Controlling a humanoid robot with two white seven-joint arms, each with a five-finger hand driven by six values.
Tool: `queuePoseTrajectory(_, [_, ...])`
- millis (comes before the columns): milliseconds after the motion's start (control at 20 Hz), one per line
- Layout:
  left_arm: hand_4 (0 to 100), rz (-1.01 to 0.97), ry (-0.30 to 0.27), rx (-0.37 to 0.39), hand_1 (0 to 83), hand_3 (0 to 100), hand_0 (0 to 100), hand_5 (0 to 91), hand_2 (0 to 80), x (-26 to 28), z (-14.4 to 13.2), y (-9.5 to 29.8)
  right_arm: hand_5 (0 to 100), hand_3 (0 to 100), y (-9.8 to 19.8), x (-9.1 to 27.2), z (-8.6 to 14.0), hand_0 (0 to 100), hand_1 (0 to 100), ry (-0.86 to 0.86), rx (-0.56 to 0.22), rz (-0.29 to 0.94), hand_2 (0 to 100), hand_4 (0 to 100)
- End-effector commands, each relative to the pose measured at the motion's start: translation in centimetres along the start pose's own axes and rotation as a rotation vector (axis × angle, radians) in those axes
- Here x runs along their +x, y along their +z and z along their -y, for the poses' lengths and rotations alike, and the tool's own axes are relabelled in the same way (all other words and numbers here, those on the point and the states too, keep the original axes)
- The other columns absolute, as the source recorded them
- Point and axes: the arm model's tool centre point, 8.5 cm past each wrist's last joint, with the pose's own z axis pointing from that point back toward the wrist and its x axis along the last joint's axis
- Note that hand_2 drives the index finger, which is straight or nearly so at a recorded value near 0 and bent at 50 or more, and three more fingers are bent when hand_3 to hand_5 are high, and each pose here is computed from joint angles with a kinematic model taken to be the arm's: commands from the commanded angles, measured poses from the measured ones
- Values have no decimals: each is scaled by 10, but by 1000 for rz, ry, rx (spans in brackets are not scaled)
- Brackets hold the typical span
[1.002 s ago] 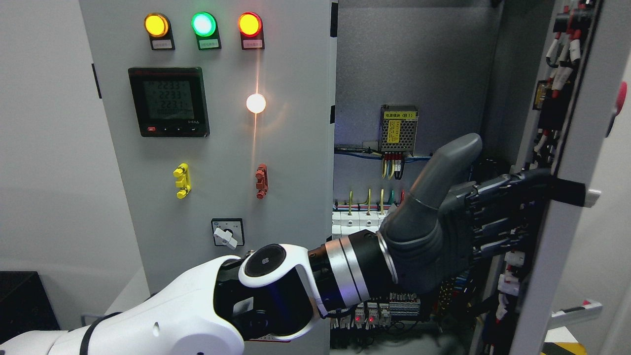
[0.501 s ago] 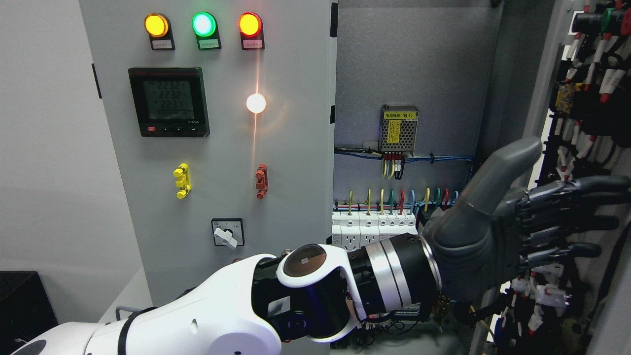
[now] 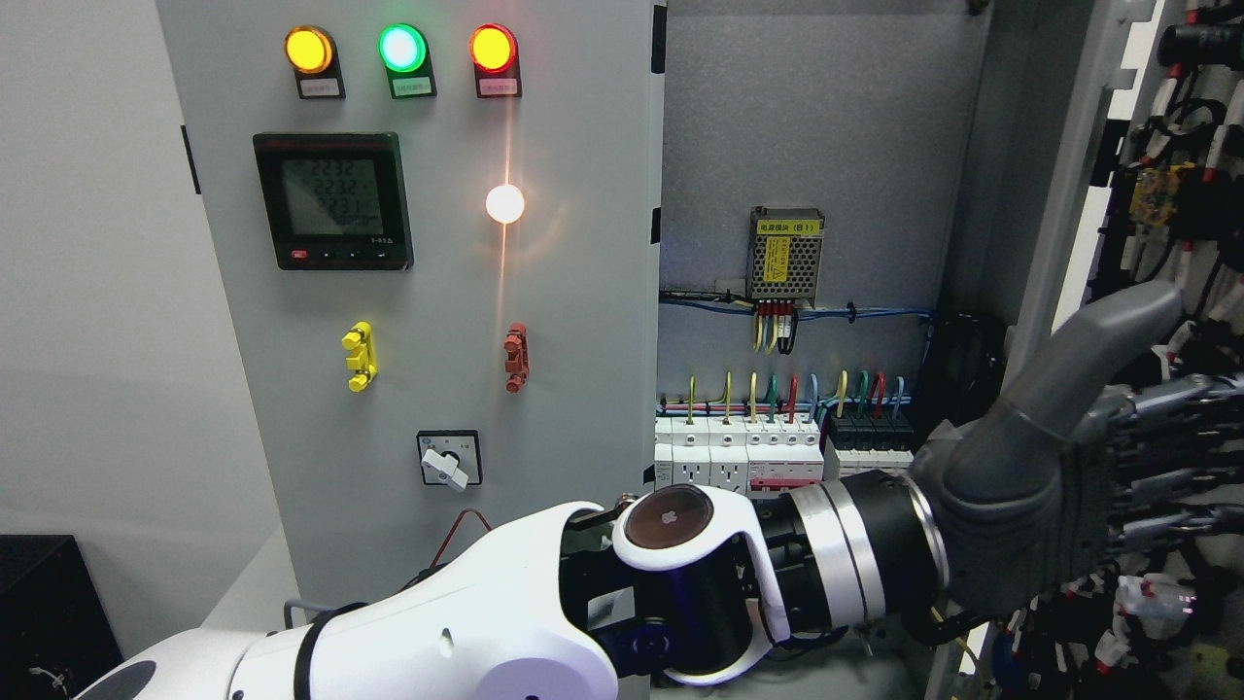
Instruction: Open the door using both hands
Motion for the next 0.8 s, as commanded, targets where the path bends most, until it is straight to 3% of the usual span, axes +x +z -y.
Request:
queuePoseTrajectory(0, [0, -3, 41, -7, 0, 0, 0, 0, 0, -12, 5, -39, 0, 0, 0, 0, 0, 0, 0, 0, 0, -1, 0, 0])
queuePoseTrajectory(751, [0, -31, 36, -32, 0, 0, 0, 0, 0, -14, 21, -83, 0, 0, 0, 0, 0, 0, 0, 0, 0, 1, 0, 0])
